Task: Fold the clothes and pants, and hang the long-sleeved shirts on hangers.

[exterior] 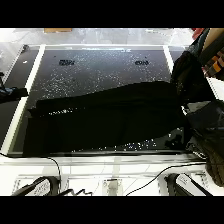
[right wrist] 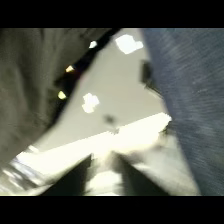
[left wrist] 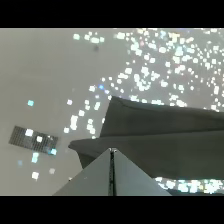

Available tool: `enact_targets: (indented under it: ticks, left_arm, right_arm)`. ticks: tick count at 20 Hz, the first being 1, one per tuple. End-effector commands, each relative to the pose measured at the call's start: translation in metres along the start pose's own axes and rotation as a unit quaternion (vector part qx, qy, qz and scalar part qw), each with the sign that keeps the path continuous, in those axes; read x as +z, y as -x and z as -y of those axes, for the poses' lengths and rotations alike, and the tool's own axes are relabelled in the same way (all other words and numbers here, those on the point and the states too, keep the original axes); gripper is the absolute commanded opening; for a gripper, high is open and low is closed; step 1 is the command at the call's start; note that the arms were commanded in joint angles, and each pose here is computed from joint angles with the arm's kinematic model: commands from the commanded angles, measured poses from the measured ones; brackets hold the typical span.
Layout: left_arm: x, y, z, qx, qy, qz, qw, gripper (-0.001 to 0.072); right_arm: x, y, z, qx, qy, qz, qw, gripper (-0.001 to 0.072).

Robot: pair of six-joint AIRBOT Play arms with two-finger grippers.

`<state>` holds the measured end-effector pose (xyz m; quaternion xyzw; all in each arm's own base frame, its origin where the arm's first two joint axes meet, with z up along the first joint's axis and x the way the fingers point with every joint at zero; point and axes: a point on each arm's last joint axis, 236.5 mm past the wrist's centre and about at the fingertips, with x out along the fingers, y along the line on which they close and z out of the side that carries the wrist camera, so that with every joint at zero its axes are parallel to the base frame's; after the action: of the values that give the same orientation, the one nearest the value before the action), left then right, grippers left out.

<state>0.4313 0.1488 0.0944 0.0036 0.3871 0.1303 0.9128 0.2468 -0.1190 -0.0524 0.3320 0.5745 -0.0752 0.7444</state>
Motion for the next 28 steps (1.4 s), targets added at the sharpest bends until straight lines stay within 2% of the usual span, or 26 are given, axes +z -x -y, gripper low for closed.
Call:
enact_targets:
  ticks: [1, 3, 4, 5, 6, 7, 13, 15, 17, 18, 19, 22, 25, 28]
  left_arm:
    - [-0.006, -0.006, 0.001, -0.002, 0.001, -0.01, 1.0, 0.0013]
    - [-0.007, -0.007, 0.002, -0.003, 0.001, -0.013, 1.0, 0.0025]
    - [-0.007, -0.007, 0.001, -0.002, 0.0, -0.013, 1.0, 0.0136]
    - [-0.007, -0.007, 0.002, -0.003, 0.001, -0.013, 1.0, 0.0395]
    - [-0.007, -0.007, 0.002, -0.003, 0.001, -0.013, 1.0, 0.0604]
    - [-0.007, -0.007, 0.002, -0.003, 0.001, -0.014, 1.0, 0.0649]
    - [-0.012, -0.007, 0.002, -0.004, 0.0, -0.024, 1.0, 0.0649]
    - [-0.013, -0.007, 0.002, -0.004, 0.0, -0.025, 1.0, 0.0648]
    - [-0.012, -0.007, 0.002, -0.004, 0.0, -0.024, 1.0, 0.0648]
    - [-0.013, -0.007, 0.001, -0.002, -0.001, -0.025, 1.0, 0.0648]
    - [-0.013, -0.007, 0.0, 0.001, -0.004, -0.025, 1.0, 0.0648]
    - [-0.013, -0.007, -0.004, 0.007, -0.011, -0.026, 1.0, 0.0648]
    - [-0.019, -0.005, -0.013, 0.026, -0.029, -0.04, 0.998, 0.0646]
    - [-0.046, -0.002, -0.024, 0.041, -0.041, -0.097, 0.994, 0.0641]
  right_arm:
    - [0.026, -0.021, -0.002, 0.055, -0.113, 0.113, 0.986, 0.0482]
    - [0.048, -0.021, 0.004, 0.062, -0.152, 0.163, 0.973, 0.0483]
    - [0.056, -0.022, 0.008, 0.064, -0.167, 0.176, 0.968, 0.0482]
    - [0.062, -0.026, 0.011, 0.068, -0.185, 0.183, 0.963, 0.0483]
    - [0.066, -0.031, 0.011, 0.079, -0.204, 0.184, 0.958, 0.0483]
    - [0.068, -0.036, 0.009, 0.089, -0.216, 0.183, 0.955, 0.0483]
    - [0.084, -0.073, -0.011, 0.048, -0.17, 0.204, 0.963, 0.0477]
    - [0.088, -0.084, -0.02, 0.038, -0.178, 0.212, 0.96, 0.0416]
    - [0.098, -0.083, -0.024, 0.021, -0.162, 0.24, 0.957, 0.0232]
    - [0.106, -0.078, -0.028, 0.016, -0.142, 0.253, 0.957, 0.0064]
    - [0.113, -0.071, -0.034, 0.014, -0.115, 0.261, 0.958, 0.0021]
    - [0.12, -0.04, -0.068, 0.025, -0.007, 0.255, 0.967, 0.002]
    - [0.094, -0.003, -0.086, -0.005, 0.125, 0.213, 0.969, 0.002]
    - [0.058, 0.032, -0.081, -0.049, 0.15, 0.182, 0.971, 0.002]
